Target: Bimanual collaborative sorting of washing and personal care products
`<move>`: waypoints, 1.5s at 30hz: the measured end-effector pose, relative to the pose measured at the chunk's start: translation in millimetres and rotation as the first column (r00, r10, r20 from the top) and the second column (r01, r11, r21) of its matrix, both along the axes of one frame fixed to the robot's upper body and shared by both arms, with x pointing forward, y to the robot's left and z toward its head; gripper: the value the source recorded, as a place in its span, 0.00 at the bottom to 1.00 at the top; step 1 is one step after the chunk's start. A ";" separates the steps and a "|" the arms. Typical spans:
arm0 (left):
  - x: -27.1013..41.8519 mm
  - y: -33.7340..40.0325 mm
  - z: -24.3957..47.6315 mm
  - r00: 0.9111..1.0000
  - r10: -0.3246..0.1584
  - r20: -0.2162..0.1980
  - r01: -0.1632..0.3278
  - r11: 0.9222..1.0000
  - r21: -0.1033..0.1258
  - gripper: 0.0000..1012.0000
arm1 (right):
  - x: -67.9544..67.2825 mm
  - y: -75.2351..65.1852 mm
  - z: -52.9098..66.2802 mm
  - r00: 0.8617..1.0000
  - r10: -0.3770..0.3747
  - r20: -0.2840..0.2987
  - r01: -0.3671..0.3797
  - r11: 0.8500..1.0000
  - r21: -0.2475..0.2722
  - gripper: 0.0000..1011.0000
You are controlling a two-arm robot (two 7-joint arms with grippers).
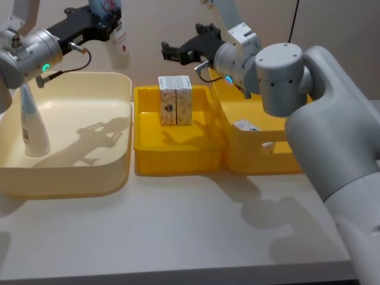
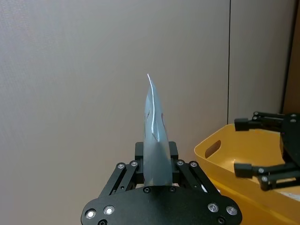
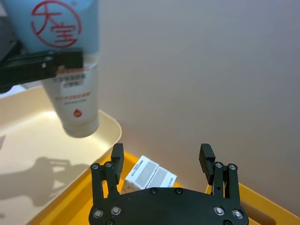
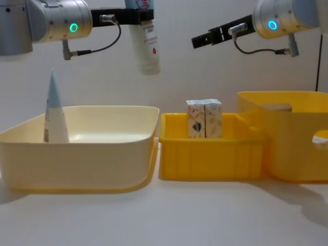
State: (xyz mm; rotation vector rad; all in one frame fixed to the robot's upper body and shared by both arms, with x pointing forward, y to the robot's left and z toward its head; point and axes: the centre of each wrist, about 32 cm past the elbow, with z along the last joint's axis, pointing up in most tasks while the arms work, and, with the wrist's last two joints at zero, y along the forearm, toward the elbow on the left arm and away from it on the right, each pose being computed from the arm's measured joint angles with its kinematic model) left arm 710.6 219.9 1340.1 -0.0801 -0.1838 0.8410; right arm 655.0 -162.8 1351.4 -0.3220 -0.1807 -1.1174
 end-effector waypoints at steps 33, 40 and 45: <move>-18.6 -14.4 15.4 0.998 -0.056 0.033 0.054 0.996 0.077 0.27 | -5.3 -12.7 21.4 0.960 0.271 -0.071 -0.269 0.963 0.026 0.99; -22.5 -13.9 14.2 0.998 -0.056 0.029 0.053 0.996 0.075 0.27 | -7.5 -10.3 21.0 0.960 0.270 -0.073 -0.267 0.963 0.046 0.99; -24.9 -13.6 13.6 0.998 -0.055 0.027 0.053 0.996 0.075 0.27 | -7.6 -5.4 20.1 0.956 0.276 -0.101 -0.271 0.961 0.057 0.99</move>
